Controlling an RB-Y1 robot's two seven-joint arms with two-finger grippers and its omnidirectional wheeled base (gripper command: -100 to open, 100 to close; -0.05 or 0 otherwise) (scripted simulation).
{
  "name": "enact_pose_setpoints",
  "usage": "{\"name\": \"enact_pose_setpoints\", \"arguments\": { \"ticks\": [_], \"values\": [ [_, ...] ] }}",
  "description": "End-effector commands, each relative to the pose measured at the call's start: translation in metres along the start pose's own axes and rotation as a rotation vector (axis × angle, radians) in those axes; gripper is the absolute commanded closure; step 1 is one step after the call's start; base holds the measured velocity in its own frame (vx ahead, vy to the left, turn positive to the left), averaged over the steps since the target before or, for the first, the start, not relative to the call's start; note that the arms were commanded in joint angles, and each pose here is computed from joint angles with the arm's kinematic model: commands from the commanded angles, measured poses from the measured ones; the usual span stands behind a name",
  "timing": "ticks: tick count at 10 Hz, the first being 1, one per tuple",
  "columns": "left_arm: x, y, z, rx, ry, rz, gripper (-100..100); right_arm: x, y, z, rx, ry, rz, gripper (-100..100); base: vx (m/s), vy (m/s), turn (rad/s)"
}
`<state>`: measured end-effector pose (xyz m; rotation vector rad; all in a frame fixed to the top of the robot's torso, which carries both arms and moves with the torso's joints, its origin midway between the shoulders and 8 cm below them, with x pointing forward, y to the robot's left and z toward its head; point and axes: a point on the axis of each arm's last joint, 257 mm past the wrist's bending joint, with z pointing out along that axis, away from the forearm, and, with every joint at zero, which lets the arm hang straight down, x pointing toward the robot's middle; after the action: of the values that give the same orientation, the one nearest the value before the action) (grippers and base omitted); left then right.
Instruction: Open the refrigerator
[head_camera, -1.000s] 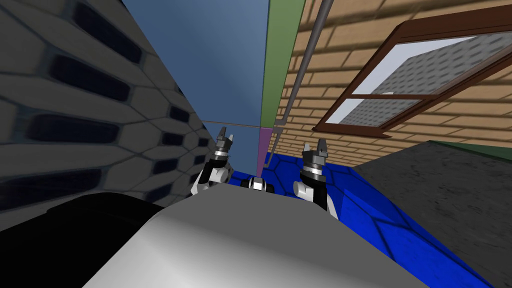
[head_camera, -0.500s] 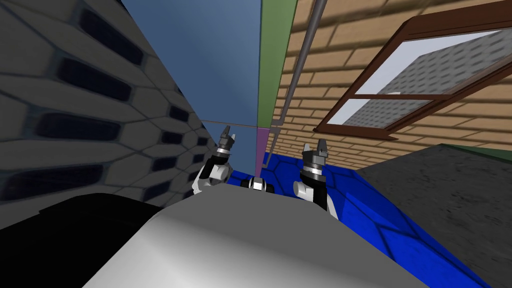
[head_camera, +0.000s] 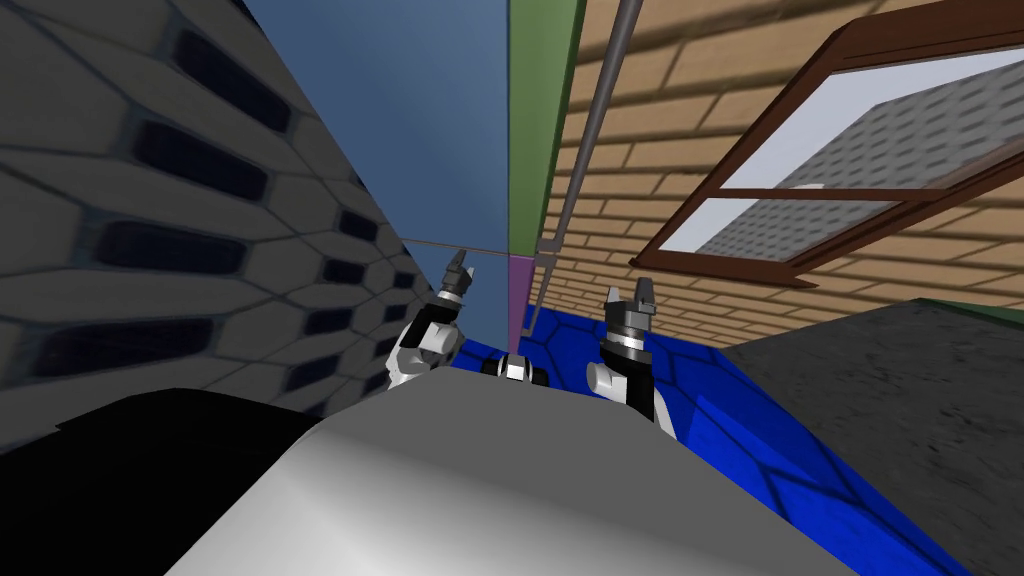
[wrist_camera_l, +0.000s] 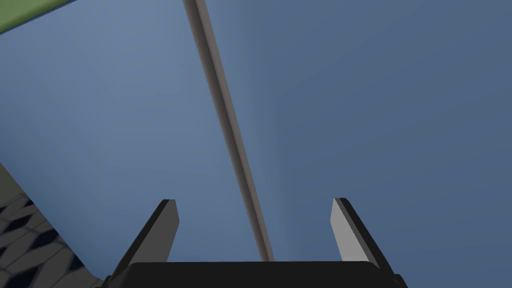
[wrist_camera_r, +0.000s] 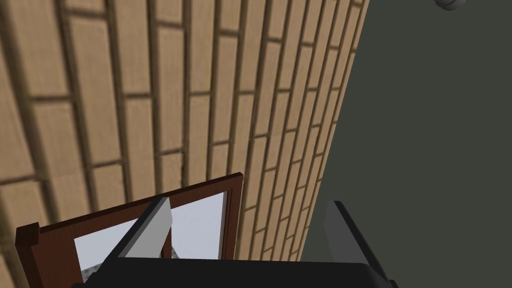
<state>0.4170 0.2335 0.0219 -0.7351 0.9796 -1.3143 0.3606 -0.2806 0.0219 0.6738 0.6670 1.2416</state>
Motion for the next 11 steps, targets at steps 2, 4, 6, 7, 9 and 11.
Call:
{"name": "enact_pose_setpoints", "arguments": {
  "ticks": [2, 4, 6, 7, 9, 11],
  "values": [
    [0.006, 0.005, 0.010, -0.043, 0.021, 0.003, -100, 0.000, 0.000, 0.000, 0.000, 0.000, 0.000, 0, 0.002, -0.072, 0.072],
    [0.008, 0.009, 0.014, -0.070, 0.028, 0.004, -100, 0.000, 0.000, 0.000, 0.000, 0.000, 0.000, 0, 0.011, -0.063, 0.055],
    [0.010, 0.010, 0.018, -0.086, 0.034, 0.004, -100, 0.000, 0.000, 0.000, 0.000, 0.000, 0.000, 0, 0.002, -0.078, 0.067],
    [0.012, 0.011, 0.021, -0.102, 0.040, 0.004, -100, 0.000, 0.000, 0.000, 0.000, 0.000, 0.000, 0, 0.009, -0.063, 0.062],
    [0.014, 0.013, 0.024, -0.119, 0.045, 0.003, -100, 0.000, 0.000, 0.000, 0.000, 0.000, 0.000, 0, -0.002, -0.069, 0.061],
    [0.017, 0.013, 0.031, -0.143, 0.053, -0.001, -100, 0.000, 0.000, 0.000, 0.000, 0.000, 0.000, 0, 0.002, -0.091, 0.077]
  ]
}}
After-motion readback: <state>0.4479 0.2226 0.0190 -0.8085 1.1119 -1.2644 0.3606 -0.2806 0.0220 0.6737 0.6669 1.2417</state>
